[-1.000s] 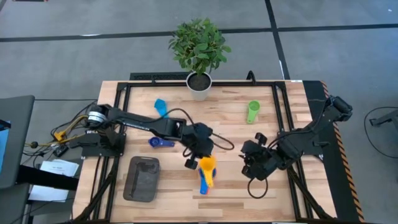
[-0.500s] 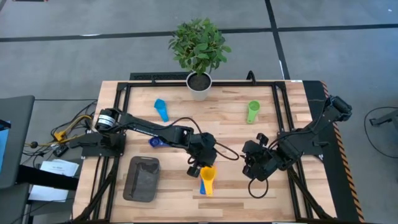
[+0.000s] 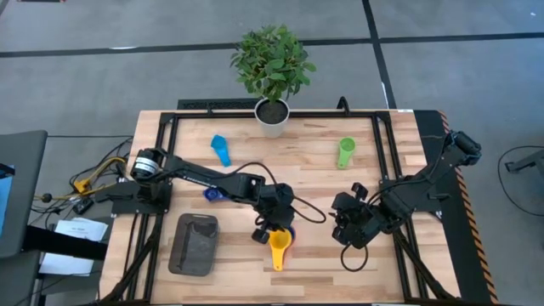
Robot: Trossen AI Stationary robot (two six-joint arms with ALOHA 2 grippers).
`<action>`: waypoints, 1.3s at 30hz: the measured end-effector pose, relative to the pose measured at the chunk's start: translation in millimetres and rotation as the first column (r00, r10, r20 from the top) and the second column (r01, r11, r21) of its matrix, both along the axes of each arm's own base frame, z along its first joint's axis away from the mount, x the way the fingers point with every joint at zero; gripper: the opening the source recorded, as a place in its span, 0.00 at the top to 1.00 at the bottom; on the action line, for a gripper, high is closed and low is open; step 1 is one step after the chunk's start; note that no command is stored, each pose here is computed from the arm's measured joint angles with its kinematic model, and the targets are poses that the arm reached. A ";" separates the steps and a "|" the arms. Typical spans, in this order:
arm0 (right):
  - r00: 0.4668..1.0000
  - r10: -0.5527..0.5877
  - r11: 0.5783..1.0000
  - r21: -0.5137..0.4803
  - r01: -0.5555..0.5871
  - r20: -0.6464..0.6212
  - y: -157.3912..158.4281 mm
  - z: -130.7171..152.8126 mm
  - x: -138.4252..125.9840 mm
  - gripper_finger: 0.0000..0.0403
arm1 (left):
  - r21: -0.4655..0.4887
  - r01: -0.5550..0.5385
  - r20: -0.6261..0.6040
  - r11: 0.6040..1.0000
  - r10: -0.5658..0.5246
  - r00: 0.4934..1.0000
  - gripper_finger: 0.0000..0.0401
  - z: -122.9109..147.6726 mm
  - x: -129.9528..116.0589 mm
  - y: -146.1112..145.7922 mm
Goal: Nest measuring cups in basket
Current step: Stack the yellow measuring cup on top of the blue measuring cup
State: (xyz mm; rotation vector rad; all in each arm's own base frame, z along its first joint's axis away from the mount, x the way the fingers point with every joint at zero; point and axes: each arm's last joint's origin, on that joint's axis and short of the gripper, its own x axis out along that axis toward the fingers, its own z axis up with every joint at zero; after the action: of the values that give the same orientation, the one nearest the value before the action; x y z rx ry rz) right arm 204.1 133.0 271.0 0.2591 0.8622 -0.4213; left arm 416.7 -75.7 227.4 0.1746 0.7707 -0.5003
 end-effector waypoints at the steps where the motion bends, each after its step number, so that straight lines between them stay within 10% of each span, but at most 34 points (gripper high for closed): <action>1: 1.000 -0.001 1.000 0.002 0.001 0.002 0.1 0.1 0.1 0.68 | 0.006 0.008 0.003 1.000 -0.008 1.000 0.91 0.0 -0.2 -0.9; 22: 1.000 -0.007 1.000 0.014 0.007 0.006 2.5 0.0 -1.7 0.67 | 0.041 0.007 0.036 0.999 -0.009 0.999 0.89 1.2 1.0 -3.1; 39: 1.000 -0.021 1.000 0.001 0.021 0.019 1.9 -1.6 -1.7 0.69 | 0.191 -0.197 0.031 0.962 0.194 0.980 0.48 5.2 -4.0 5.3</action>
State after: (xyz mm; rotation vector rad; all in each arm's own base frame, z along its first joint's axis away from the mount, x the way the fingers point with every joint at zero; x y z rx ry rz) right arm 202.5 134.9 269.4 0.2727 0.8413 -0.4377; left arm 412.8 -70.4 232.6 0.2789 0.8152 -0.2360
